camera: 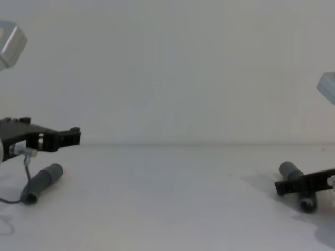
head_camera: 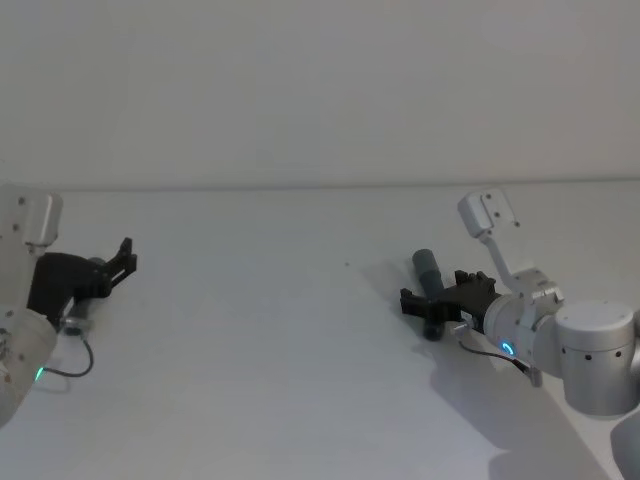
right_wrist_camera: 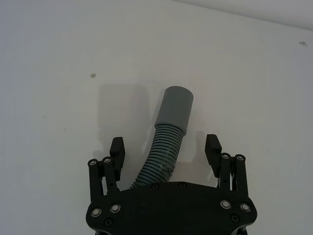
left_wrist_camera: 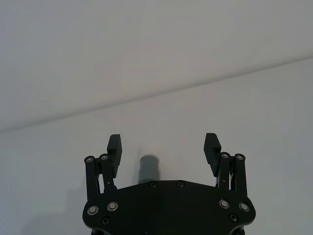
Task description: Use both hands to pick up one end of the pipe from the table, align the ends, and insert them.
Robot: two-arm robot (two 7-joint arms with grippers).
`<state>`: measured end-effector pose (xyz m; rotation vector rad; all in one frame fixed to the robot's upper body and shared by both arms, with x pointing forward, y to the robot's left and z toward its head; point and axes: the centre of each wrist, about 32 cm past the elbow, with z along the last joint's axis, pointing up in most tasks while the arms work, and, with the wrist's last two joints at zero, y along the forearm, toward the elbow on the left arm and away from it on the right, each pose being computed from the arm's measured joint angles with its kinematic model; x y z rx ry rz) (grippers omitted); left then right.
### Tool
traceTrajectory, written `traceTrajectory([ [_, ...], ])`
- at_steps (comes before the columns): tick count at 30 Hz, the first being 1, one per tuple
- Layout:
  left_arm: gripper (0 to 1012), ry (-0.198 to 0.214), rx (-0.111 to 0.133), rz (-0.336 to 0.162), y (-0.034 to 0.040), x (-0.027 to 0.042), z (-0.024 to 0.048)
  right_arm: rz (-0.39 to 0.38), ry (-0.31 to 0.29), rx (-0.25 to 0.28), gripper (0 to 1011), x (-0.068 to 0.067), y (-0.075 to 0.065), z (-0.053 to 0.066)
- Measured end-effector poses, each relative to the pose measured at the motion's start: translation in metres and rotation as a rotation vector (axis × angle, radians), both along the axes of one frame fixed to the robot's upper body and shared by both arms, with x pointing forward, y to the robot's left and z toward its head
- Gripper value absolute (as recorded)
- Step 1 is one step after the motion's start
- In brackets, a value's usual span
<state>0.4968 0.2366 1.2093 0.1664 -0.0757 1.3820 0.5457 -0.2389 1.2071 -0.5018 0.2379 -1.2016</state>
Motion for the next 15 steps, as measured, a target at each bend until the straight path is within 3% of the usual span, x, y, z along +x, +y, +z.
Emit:
traceTrajectory([
  [7, 1001, 0.038, -0.017, 0.047, 0.0063, 0.0028, -0.0079, 0.0, 0.0, 0.0, 1000, 0.0, 0.0, 0.0],
  [15, 1002, 0.065, -0.018, 0.064, 0.0104, 0.0095, -0.013, 0.0, 0.001, 0.0, 1000, 0.0, 0.0, 0.0],
])
